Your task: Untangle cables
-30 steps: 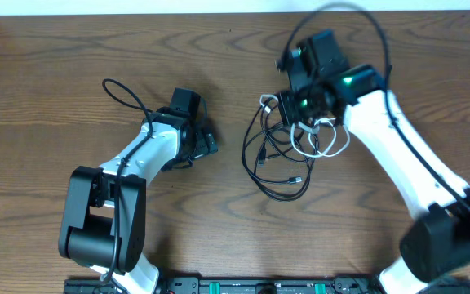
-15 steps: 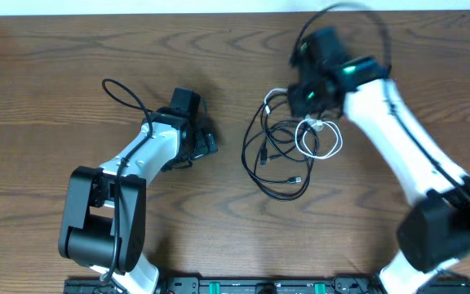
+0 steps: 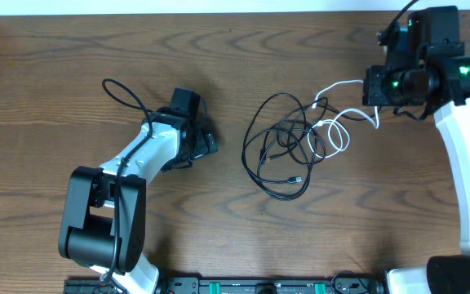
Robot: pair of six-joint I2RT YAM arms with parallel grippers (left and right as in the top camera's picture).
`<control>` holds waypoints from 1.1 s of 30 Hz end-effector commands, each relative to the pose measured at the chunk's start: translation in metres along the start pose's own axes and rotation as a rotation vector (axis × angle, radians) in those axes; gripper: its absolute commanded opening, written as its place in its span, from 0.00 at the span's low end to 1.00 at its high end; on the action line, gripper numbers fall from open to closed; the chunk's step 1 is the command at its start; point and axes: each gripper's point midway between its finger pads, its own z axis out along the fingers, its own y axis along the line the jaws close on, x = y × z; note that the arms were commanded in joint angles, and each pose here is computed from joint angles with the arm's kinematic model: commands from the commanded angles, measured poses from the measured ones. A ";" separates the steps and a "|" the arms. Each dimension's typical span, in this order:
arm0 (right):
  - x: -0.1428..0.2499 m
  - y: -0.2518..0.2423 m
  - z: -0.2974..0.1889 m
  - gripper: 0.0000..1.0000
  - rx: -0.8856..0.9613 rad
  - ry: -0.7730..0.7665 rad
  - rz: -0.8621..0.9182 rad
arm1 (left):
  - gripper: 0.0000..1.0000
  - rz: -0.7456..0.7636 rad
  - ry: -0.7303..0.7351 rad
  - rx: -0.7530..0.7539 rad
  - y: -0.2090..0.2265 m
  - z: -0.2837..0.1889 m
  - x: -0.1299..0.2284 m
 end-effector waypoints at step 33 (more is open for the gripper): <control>-0.027 0.148 0.195 0.01 -0.307 -0.307 -0.402 | 1.00 0.000 -0.011 0.001 -0.003 -0.002 -0.005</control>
